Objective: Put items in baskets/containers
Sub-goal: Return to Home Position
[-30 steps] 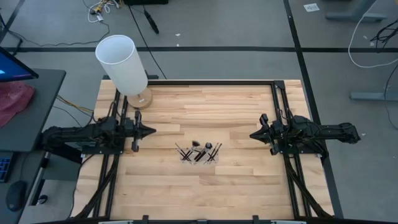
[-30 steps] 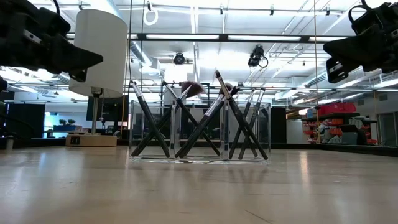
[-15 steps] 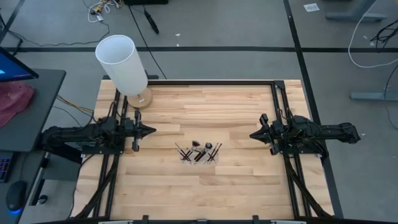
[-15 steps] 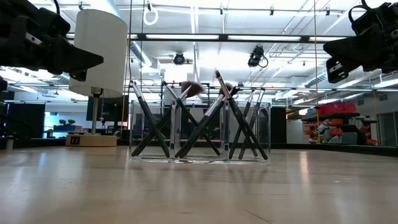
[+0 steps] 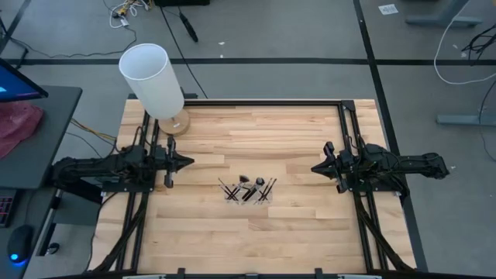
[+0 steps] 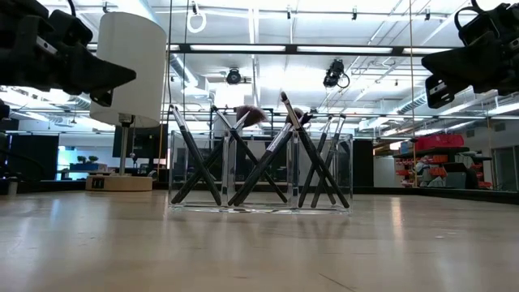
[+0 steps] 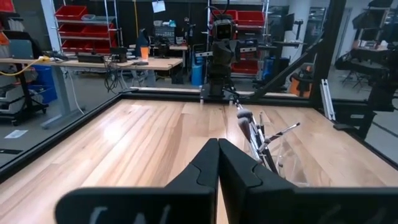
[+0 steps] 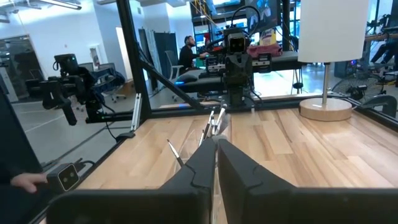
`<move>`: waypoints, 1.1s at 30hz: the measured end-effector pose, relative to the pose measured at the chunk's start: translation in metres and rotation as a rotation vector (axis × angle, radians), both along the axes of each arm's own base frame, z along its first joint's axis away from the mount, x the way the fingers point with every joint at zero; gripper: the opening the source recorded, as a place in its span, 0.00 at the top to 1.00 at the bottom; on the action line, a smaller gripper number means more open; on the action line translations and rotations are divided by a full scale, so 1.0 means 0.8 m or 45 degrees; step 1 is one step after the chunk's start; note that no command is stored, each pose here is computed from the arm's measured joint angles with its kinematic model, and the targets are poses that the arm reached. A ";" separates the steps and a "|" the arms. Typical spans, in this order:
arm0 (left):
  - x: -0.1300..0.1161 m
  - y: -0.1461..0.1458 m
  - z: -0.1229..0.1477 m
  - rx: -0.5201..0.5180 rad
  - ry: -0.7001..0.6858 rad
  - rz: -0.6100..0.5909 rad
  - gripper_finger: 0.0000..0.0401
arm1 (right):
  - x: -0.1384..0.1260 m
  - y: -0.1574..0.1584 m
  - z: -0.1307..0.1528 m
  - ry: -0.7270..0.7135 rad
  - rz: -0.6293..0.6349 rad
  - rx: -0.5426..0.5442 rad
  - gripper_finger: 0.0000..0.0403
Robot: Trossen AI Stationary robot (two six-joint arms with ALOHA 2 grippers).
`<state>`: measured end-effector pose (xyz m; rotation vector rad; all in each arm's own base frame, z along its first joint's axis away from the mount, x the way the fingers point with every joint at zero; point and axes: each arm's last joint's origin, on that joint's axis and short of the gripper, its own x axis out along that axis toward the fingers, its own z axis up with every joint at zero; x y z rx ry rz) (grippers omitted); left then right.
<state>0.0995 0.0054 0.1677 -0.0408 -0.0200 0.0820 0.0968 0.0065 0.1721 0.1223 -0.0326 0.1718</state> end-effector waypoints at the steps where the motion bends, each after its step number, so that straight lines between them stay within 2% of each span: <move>1: 0.000 0.000 0.000 0.000 -0.003 0.000 0.97 | 0.000 0.000 0.000 0.000 0.000 0.000 0.94; 33: 0.000 0.000 0.002 0.001 -0.017 -0.004 0.97 | 0.000 0.000 0.000 0.000 0.000 0.000 0.94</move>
